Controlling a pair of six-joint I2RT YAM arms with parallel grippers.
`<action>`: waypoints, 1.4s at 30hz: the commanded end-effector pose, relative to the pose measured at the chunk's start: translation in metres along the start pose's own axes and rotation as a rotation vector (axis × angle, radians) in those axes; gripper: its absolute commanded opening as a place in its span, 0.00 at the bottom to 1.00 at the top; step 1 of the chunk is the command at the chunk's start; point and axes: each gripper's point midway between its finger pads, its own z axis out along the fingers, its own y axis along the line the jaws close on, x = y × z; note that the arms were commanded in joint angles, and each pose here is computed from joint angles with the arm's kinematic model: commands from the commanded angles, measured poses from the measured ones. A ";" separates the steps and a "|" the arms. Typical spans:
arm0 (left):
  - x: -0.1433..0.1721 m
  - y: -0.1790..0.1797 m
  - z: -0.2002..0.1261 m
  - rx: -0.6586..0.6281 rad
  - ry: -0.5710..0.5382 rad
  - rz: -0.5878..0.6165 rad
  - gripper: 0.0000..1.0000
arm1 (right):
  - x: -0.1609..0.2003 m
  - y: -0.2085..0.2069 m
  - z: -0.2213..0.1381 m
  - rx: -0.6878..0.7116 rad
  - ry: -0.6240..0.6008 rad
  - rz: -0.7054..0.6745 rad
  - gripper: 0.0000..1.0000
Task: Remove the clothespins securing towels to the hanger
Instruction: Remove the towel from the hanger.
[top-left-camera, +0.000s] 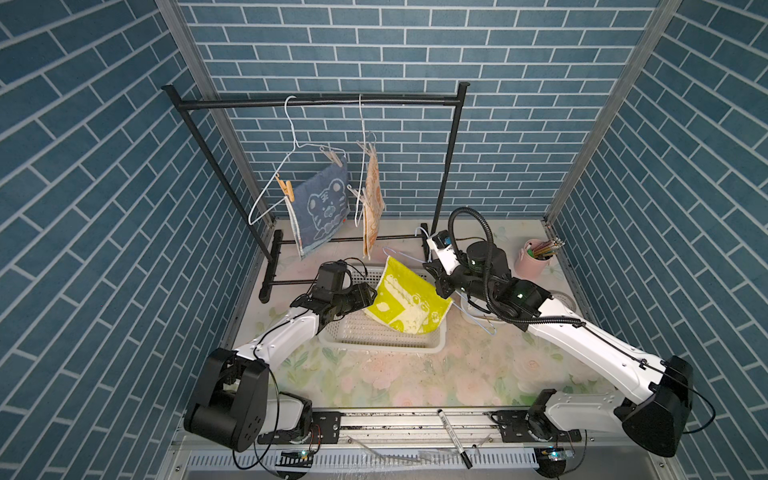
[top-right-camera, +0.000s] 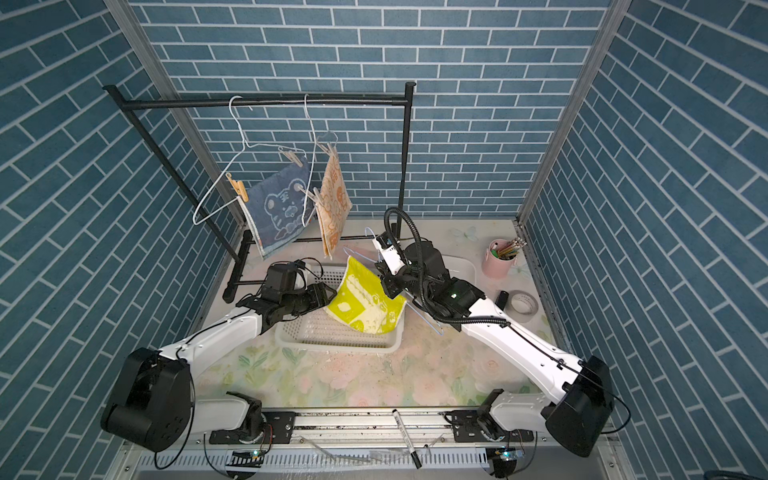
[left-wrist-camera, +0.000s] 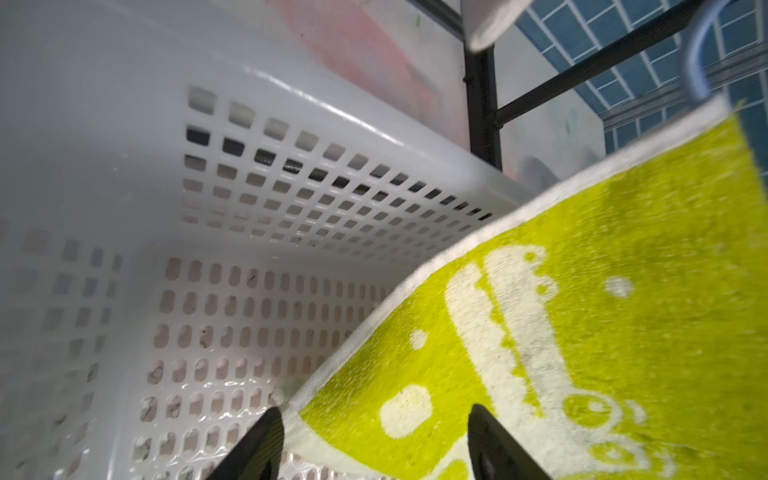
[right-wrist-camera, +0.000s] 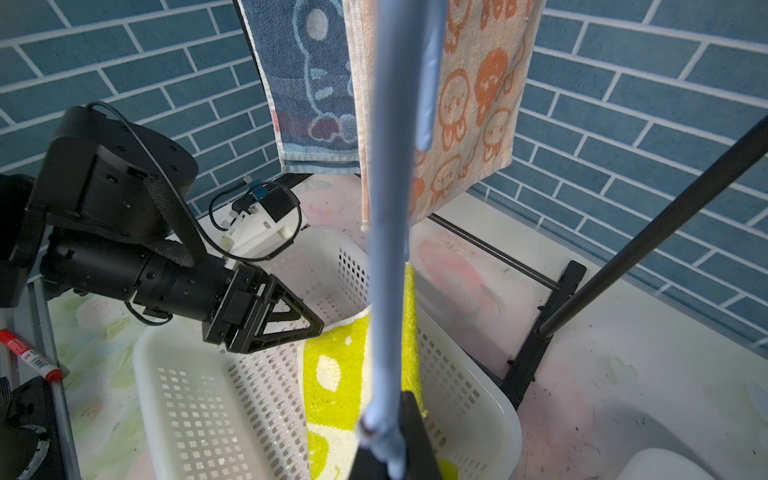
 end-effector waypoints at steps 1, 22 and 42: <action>0.001 -0.002 0.005 -0.018 0.024 0.040 0.73 | -0.013 0.000 -0.007 -0.008 -0.056 0.033 0.00; 0.015 0.001 0.023 0.007 0.067 0.011 0.78 | -0.012 -0.001 -0.006 -0.006 -0.061 0.040 0.00; 0.008 -0.005 0.012 0.000 0.053 0.036 0.49 | -0.008 -0.002 -0.005 -0.002 -0.054 0.049 0.00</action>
